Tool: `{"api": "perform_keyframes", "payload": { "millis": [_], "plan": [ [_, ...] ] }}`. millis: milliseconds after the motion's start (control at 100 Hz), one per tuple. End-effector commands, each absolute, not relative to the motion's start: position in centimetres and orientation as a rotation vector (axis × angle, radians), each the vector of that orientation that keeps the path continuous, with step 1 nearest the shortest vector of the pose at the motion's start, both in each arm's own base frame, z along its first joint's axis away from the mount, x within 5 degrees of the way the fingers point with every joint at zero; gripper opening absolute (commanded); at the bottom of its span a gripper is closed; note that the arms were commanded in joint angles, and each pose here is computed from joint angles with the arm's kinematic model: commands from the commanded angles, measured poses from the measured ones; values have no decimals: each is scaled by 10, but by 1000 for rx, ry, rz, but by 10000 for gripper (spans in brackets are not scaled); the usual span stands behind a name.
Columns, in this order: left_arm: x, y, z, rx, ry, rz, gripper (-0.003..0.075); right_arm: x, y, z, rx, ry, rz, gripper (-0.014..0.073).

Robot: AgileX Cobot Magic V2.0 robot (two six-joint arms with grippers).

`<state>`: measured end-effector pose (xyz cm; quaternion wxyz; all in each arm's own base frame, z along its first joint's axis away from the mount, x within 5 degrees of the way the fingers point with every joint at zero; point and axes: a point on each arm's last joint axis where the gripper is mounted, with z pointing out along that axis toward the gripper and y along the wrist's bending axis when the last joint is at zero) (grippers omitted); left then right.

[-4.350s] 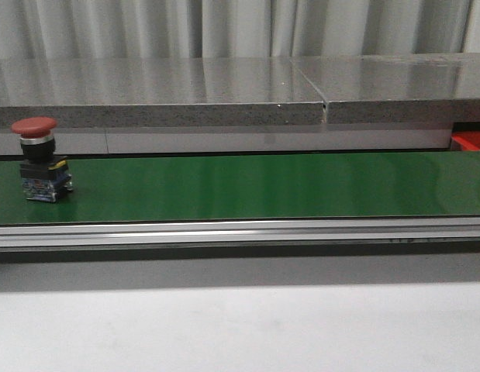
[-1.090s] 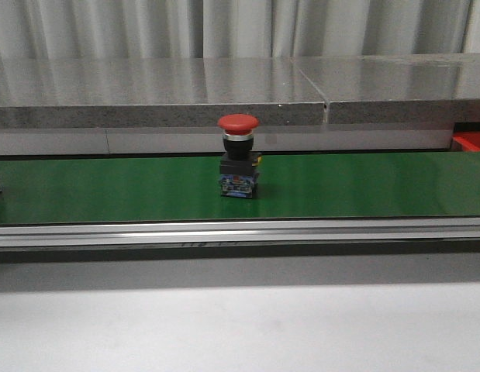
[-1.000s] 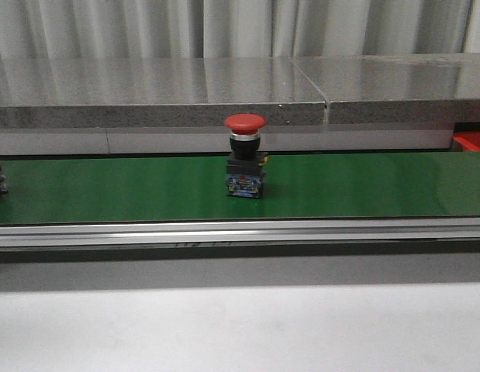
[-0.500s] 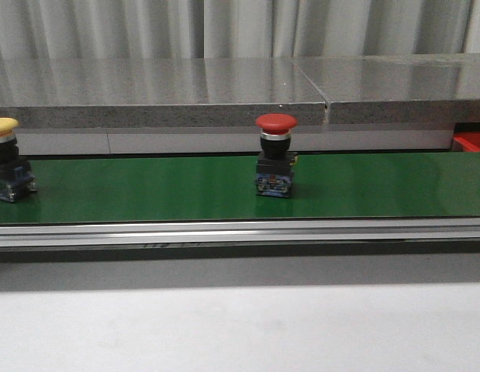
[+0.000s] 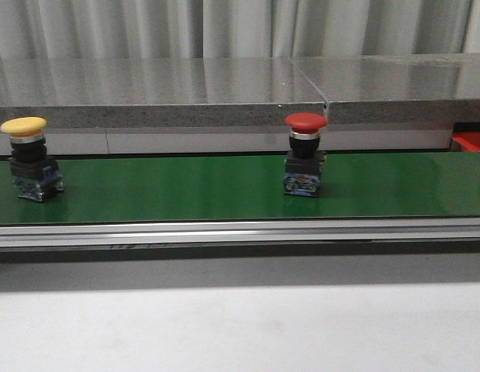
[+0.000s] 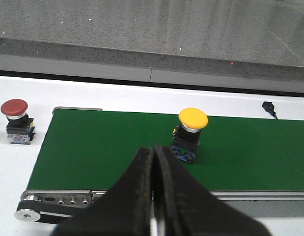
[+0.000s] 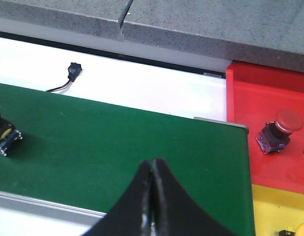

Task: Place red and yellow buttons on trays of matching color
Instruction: 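Move the right gripper to the red button at the belt's end and grasp it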

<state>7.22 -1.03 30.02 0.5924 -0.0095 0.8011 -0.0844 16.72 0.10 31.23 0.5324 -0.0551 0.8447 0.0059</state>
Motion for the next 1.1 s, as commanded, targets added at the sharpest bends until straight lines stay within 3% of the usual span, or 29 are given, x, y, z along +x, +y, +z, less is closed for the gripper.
{"api": "perform_keyframes", "payload": {
  "millis": [0,40,160,230,540,1090],
  "plan": [
    [74,-11,315,-23,1776,-213,-19,167,1,326,-126,1941,-1,69],
    [74,-11,315,-23,1776,-213,-19,166,1,325,-130,1953,4,148],
    [74,-11,315,-23,1776,-213,-19,165,2,322,-140,1984,18,512],
    [74,-11,315,-23,1776,-213,-19,165,2,322,-143,1995,22,671],
    [74,-11,315,-23,1776,-213,-19,174,5,311,-172,2121,67,633],
    [74,-11,315,-23,1776,-213,-19,259,46,293,-407,2287,178,633]
  ]
}}
